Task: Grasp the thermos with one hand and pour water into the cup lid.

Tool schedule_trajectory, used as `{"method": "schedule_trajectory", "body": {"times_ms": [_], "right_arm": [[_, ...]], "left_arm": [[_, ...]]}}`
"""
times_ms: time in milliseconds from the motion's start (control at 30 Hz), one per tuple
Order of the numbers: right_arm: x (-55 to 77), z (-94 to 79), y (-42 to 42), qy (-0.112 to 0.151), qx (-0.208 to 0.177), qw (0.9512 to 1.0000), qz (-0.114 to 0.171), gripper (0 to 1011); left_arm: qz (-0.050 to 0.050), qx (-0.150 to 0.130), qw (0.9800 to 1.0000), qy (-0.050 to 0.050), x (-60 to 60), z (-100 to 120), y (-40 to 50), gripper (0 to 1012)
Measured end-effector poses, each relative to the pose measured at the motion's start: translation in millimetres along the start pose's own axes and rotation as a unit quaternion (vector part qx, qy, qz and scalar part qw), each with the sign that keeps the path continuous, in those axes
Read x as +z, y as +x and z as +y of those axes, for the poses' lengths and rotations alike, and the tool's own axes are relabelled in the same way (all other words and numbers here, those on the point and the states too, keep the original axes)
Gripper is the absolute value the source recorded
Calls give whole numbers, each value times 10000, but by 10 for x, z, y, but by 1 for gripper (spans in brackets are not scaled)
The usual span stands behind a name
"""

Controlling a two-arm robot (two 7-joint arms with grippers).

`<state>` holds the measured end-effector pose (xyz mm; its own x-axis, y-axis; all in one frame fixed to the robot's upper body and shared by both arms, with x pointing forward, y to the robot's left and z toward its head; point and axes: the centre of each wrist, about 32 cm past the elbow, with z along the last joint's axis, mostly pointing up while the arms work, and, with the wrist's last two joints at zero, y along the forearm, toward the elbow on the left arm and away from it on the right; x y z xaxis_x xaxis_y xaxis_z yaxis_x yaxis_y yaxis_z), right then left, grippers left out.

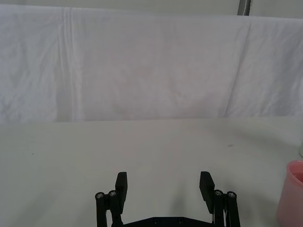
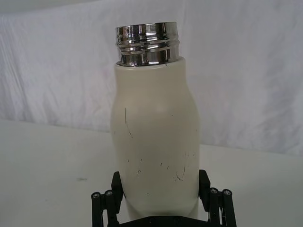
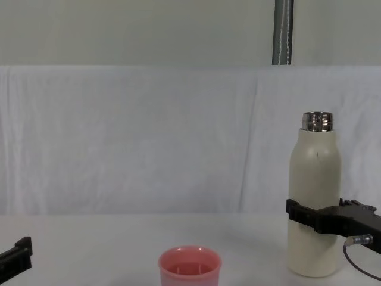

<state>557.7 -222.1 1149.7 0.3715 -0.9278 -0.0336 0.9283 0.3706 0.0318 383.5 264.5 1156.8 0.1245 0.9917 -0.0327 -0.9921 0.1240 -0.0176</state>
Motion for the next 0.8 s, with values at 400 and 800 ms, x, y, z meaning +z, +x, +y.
{"method": "schedule_trajectory", "body": {"times_ms": [400,800], "right_arm": [[5,1,-1,14,0,10000,0,1000],[5,1,-1,14,-2,10000,0,1000]], "left_arm": [[0,0,10000,0,0,0,0,1001],[0,0,10000,0,0,0,0,1001]]}}
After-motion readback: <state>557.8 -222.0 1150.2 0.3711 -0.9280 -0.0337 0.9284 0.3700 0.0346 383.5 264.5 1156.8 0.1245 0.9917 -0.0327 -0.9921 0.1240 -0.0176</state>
